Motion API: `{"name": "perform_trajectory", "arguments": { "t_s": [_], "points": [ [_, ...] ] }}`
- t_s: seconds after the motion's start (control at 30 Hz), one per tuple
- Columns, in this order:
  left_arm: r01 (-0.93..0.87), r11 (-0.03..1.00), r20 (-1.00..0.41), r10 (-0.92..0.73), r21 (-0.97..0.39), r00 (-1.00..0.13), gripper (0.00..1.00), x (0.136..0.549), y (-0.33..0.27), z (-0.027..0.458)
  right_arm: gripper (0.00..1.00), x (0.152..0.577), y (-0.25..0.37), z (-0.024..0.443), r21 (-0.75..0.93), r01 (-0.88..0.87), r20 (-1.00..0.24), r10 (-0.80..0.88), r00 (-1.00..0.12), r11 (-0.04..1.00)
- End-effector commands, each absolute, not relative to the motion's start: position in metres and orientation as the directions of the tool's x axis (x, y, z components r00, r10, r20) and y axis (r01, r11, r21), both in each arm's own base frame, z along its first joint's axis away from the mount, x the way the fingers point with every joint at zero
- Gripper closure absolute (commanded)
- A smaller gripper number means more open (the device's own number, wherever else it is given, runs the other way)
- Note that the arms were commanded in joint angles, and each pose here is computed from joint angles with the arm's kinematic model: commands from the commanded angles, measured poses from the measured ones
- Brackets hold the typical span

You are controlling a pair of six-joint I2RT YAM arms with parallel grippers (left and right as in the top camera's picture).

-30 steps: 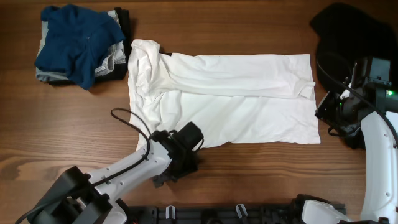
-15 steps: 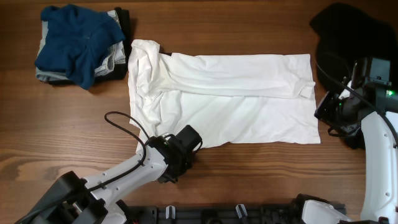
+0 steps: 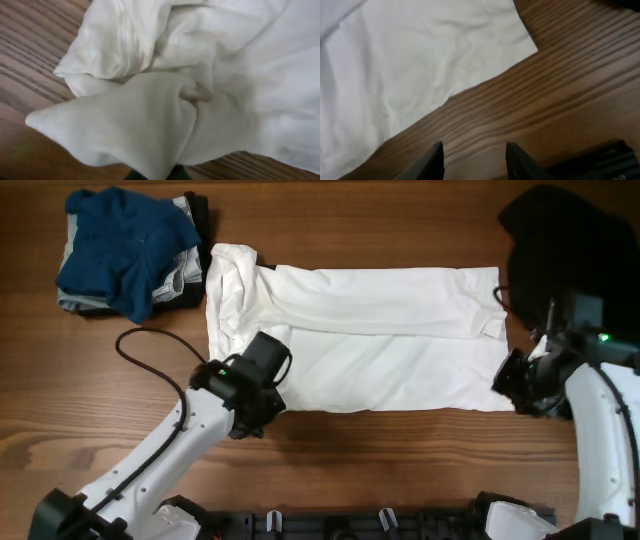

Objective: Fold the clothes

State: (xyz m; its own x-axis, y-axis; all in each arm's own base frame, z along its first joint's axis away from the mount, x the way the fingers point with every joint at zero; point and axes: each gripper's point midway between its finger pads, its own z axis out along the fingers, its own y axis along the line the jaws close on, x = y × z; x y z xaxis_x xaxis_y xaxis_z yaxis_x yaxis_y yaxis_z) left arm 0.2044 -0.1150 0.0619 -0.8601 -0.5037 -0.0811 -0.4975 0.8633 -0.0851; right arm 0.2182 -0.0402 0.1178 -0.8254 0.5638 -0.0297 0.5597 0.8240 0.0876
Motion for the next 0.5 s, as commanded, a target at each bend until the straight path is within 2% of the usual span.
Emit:
{"name": "perform_trajectory", "arguments": {
  "t_s": [0.0,0.1,0.23,0.47],
  "points": [
    [-0.473,0.876,-0.089,-0.481,-0.094,-0.872,0.96,0.209,-0.111,0.066,0.55,0.212,-0.03,0.091,0.13,0.591,0.015,0.594,-0.804,0.796],
    [-0.467,0.879,-0.087,-0.475,-0.099,-0.875,0.96,0.209,-0.112,0.066,0.52,0.212,-0.031,0.078,0.124,0.617,0.016,0.62,-0.785,0.777],
    [-0.467,0.88,-0.112,-0.474,-0.084,-0.873,0.96,0.212,-0.108,0.066,0.4,0.216,-0.036,0.064,0.102,0.667,0.012,0.67,-0.743,0.738],
    [-0.47,0.88,-0.139,-0.474,-0.065,-0.869,0.96,0.214,-0.102,0.066,0.39,0.237,-0.052,0.046,0.084,0.693,-0.028,0.697,-0.716,0.716]
  ]
}}
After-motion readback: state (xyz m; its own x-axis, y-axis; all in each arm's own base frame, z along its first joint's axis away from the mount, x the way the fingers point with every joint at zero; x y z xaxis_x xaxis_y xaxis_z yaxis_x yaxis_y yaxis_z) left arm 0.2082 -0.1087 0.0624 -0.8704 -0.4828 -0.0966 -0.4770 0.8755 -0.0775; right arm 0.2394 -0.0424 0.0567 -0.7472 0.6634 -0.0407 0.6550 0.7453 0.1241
